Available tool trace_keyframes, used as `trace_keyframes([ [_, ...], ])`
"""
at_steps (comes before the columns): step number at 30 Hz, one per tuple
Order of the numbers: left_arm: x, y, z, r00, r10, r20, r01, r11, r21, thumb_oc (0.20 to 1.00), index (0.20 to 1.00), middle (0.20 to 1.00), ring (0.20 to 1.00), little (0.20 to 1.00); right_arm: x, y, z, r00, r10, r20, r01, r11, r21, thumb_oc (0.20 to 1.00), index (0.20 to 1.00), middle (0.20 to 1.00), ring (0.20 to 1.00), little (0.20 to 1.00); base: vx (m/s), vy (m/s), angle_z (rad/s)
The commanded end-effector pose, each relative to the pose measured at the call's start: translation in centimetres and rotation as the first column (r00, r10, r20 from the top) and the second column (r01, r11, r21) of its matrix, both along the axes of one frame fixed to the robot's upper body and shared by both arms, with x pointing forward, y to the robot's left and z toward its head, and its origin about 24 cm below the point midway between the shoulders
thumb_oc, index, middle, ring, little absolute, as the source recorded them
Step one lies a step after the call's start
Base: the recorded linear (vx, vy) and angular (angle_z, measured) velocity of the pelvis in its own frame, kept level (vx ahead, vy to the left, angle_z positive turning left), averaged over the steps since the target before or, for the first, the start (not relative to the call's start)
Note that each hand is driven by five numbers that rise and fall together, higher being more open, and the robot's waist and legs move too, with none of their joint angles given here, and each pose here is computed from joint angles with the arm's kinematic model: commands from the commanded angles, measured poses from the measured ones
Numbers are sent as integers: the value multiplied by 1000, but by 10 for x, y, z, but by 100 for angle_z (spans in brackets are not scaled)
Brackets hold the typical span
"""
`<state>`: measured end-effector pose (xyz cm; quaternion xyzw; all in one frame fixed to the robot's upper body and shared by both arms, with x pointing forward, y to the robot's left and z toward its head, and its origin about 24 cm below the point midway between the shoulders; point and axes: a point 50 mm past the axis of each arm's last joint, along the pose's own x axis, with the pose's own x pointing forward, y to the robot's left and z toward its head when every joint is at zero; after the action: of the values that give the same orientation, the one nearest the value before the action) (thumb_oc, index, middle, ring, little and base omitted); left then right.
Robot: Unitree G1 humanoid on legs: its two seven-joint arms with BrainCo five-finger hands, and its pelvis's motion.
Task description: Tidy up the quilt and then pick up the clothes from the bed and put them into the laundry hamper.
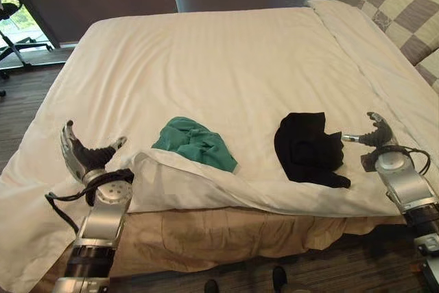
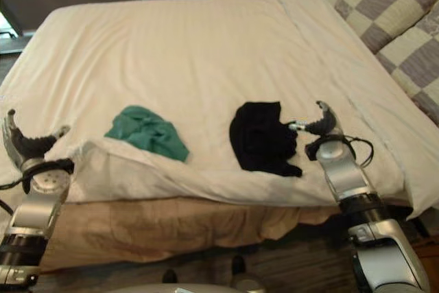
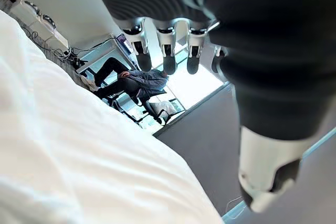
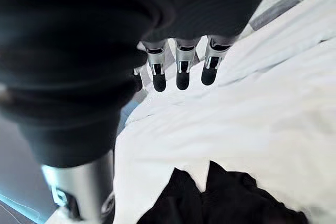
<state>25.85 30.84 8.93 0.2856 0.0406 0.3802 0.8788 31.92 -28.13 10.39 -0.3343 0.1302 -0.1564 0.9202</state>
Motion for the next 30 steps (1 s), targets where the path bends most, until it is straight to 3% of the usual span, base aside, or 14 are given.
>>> trace_keyframes([
  [1,24,-5,41,987,-116,115,91,975,200,1000,1000,1000,1000,1000,17,5,26,996,29,82,-22,997,-79,1000,1000,1000,1000,1000,-46,-7,0],
  [9,61,-13,69,979,-168,114,112,915,388,1000,1000,1000,1000,1000,46,25,47,990,85,115,-75,993,-88,1000,1000,1000,1000,1000,-49,10,-15],
  [18,74,-14,78,983,-171,65,137,924,358,1000,1000,1000,1000,1000,52,19,62,987,76,144,-63,994,-93,1000,1000,1000,1000,1000,13,19,-4],
  [21,78,-14,64,988,-157,-6,151,938,313,1000,1000,1000,1000,1000,54,21,64,986,92,138,-77,991,-107,1000,1000,1000,1000,1000,-22,33,-3],
  [26,78,-11,12,962,-69,-264,117,979,168,1000,1000,1000,1000,1000,58,26,76,980,96,176,-76,990,-114,1000,1000,1000,1000,1000,-86,8,-7],
  [30,74,-18,-14,929,-78,-362,157,968,194,1000,1000,1000,1000,1000,60,24,91,972,110,209,-84,988,-129,1000,1000,1000,1000,1000,-46,24,-8],
])
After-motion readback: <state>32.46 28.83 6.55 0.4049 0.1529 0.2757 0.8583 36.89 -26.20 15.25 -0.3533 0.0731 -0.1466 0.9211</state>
